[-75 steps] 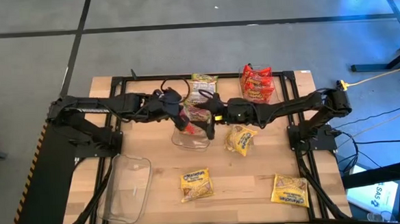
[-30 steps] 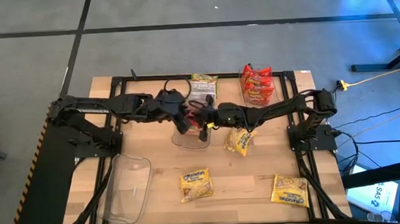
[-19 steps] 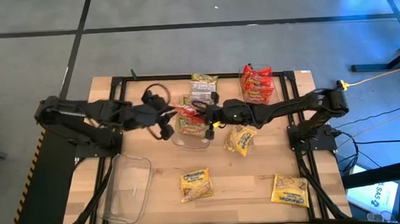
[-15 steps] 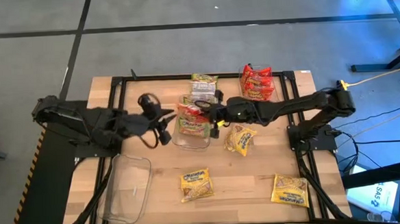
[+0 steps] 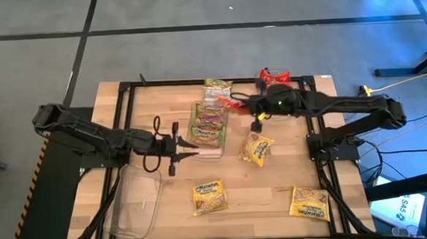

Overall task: Sort Maruchan noodles
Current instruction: Put the orange noodle pack into the top right transparent bin

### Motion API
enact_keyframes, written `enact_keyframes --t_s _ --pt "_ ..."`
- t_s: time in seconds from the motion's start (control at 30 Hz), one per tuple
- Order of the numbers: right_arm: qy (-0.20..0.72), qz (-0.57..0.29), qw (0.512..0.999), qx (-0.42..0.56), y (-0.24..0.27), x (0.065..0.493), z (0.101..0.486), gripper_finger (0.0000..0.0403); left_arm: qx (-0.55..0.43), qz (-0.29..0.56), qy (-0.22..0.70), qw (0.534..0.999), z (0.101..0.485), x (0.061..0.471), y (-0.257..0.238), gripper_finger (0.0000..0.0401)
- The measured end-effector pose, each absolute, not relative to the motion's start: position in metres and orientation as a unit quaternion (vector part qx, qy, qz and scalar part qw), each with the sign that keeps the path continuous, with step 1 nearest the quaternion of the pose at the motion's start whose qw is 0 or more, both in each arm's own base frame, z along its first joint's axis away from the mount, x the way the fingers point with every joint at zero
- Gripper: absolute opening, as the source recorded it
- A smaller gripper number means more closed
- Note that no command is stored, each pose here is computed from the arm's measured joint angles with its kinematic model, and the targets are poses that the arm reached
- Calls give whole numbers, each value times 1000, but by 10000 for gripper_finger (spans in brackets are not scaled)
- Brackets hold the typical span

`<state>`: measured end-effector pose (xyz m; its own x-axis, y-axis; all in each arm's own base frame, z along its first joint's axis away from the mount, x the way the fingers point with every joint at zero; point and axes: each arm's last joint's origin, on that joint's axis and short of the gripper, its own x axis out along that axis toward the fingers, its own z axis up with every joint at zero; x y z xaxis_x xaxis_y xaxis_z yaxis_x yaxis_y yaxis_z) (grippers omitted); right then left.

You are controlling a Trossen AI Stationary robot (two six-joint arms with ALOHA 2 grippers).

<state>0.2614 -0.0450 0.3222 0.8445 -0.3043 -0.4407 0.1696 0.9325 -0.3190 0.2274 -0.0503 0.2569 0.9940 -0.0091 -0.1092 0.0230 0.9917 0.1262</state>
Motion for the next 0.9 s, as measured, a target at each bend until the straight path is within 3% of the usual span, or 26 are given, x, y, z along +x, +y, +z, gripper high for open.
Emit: enact_keyframes --t_s 0.33,0.5,0.73,0.9 --pt "434 -220 868 -100 -101 210 302 3 10 22 68 997 248 227 -42 81" --pt "462 -236 849 -96 -116 195 303 3 10 30 67 997 248 227 -41 81" --pt "523 -188 829 -65 -114 174 317 4 22 33 68 997 248 227 -41 82" --pt "548 -157 818 -74 -120 167 305 4 23 48 68 996 248 227 -39 82"
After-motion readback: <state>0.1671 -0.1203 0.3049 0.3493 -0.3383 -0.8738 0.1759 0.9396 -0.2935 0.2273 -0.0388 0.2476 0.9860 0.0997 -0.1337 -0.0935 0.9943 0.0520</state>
